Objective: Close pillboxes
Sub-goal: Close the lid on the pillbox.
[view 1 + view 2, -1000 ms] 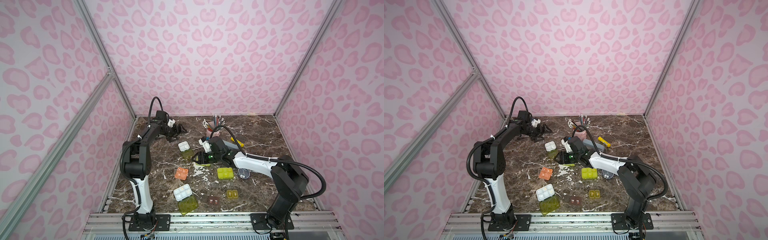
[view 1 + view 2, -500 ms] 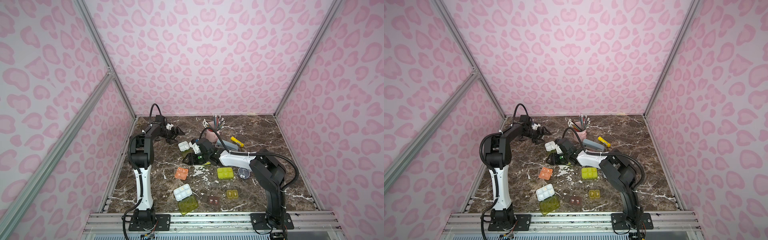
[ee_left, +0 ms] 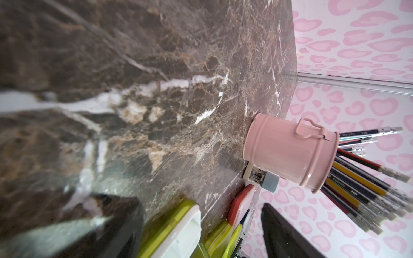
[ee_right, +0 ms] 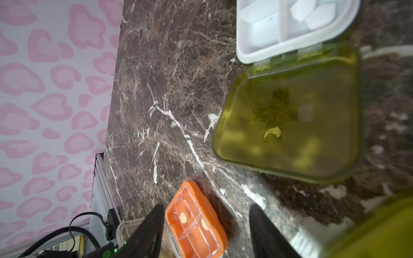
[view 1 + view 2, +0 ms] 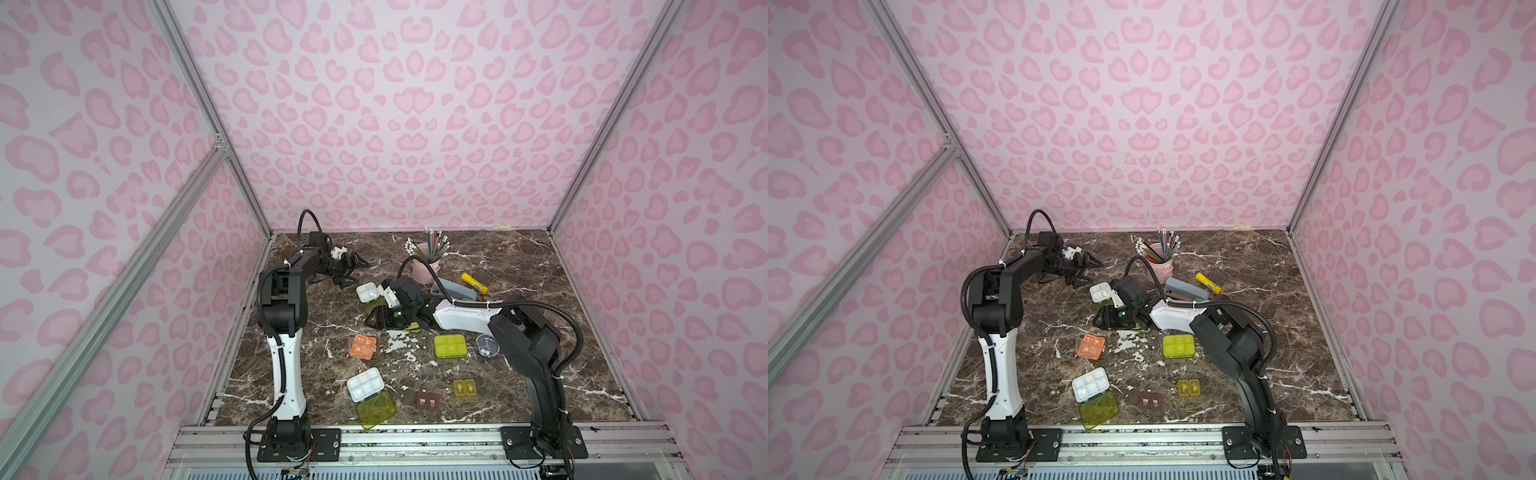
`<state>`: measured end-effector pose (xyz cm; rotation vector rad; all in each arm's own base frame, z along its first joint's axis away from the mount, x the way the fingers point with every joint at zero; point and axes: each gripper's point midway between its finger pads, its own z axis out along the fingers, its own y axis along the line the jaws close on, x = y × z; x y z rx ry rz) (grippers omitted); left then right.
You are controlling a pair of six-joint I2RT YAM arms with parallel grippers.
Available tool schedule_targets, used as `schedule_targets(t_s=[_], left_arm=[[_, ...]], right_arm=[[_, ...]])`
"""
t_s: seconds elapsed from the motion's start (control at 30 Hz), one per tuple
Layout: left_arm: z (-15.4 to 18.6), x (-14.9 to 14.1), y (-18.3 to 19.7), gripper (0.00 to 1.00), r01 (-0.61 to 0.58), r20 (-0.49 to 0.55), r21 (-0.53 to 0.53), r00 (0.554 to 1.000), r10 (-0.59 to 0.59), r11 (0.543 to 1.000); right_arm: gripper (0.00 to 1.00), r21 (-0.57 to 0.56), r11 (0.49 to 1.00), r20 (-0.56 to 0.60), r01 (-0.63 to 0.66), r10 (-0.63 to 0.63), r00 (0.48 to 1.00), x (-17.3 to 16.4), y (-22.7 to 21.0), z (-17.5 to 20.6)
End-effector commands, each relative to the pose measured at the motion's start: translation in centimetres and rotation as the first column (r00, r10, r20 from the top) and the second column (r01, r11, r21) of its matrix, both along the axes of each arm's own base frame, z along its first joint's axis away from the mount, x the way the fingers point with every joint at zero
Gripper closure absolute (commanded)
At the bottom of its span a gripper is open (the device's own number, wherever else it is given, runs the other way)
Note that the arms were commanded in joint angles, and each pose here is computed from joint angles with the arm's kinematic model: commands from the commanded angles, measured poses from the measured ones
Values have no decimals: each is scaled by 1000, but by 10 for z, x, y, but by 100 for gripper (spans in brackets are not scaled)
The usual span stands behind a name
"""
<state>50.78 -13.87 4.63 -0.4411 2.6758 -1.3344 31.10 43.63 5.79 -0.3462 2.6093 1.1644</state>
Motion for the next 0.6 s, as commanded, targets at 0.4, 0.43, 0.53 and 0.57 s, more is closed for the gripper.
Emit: schedule_targets(t_s=[0.4, 0.43, 0.53, 0.57], left_arm=[[-18, -17, -20, 16, 45, -49, 33, 998, -44, 998], [-17, -18, -21, 15, 49, -48, 32, 998, -47, 998], [-15, -22, -29, 16, 66, -46, 32, 997, -64, 997], [-15, -24, -31, 16, 73, -47, 33, 996, -71, 997]], right_arm=[[38, -9, 999, 20, 38, -38, 999, 22, -5, -11], [38, 9, 999, 39, 37, -37, 999, 28, 1, -2], [38, 13, 999, 48, 40, -40, 998, 33, 3, 1], [38, 12, 999, 48, 40, -40, 998, 34, 4, 1]])
